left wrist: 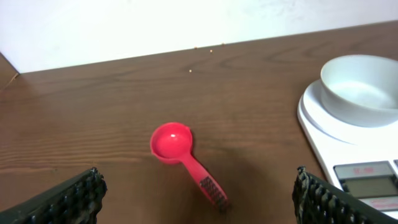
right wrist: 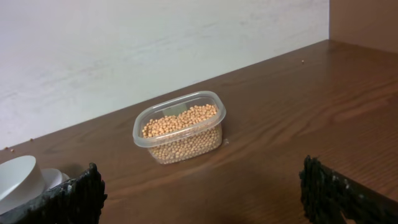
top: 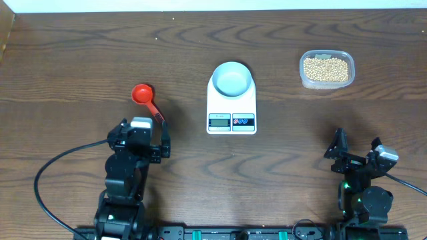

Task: Scoop item into bowl and weigh 50g on scale
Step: 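Reach the left gripper toward the red scoop's handle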

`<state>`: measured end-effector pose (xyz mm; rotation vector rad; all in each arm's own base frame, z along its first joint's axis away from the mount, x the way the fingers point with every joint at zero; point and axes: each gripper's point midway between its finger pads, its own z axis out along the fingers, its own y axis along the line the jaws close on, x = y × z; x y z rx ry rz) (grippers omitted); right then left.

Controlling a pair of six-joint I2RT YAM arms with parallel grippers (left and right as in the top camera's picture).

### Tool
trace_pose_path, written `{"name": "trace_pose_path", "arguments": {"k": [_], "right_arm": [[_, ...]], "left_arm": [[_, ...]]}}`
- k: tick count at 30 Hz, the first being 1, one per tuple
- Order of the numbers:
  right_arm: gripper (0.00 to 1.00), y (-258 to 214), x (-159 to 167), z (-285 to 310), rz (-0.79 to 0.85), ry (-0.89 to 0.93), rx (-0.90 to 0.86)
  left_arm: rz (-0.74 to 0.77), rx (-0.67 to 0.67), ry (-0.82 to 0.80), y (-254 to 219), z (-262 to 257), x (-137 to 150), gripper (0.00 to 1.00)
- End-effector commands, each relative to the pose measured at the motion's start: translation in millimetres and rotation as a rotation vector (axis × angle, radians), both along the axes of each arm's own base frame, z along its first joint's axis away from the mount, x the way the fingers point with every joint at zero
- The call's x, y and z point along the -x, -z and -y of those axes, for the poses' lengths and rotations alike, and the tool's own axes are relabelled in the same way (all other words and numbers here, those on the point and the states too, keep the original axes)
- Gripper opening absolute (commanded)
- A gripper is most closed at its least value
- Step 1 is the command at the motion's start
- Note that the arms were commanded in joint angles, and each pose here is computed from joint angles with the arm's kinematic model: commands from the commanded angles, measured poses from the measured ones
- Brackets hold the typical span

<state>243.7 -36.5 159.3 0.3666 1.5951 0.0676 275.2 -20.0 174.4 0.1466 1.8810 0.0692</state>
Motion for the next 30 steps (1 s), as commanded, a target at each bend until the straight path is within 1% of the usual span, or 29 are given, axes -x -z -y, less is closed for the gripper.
{"name": "trace_pose_path", "arguments": {"k": [1, 8, 13, 21, 23, 30], "right_arm": [[0.99, 1, 0, -1, -0.003, -0.005, 0.012], [0.99, 1, 0, -1, -0.003, -0.005, 0.012], [0.99, 0, 0, -1, -0.002, -0.005, 0.012], [0.99, 0, 0, -1, -0.002, -0.005, 0.012], [0.99, 0, 0, -1, -0.002, -0.005, 0.012], [0.99, 0, 0, -1, -0.002, -0.005, 0.012]], "left_arm": [[0.034, 0.065, -0.01, -24, 2, -6, 0.98], [-0.009, 0.093, 0.022, -32, 10, -14, 0.98], [-0.052, 0.117, 0.084, -41, 22, -21, 0.98], [-0.133, 0.223, 0.161, -66, 29, -36, 0.98], [-0.163, 0.252, 0.158, -71, 26, -40, 0.98], [-0.326, 0.373, 0.162, -74, 7, -62, 0.98]]}}
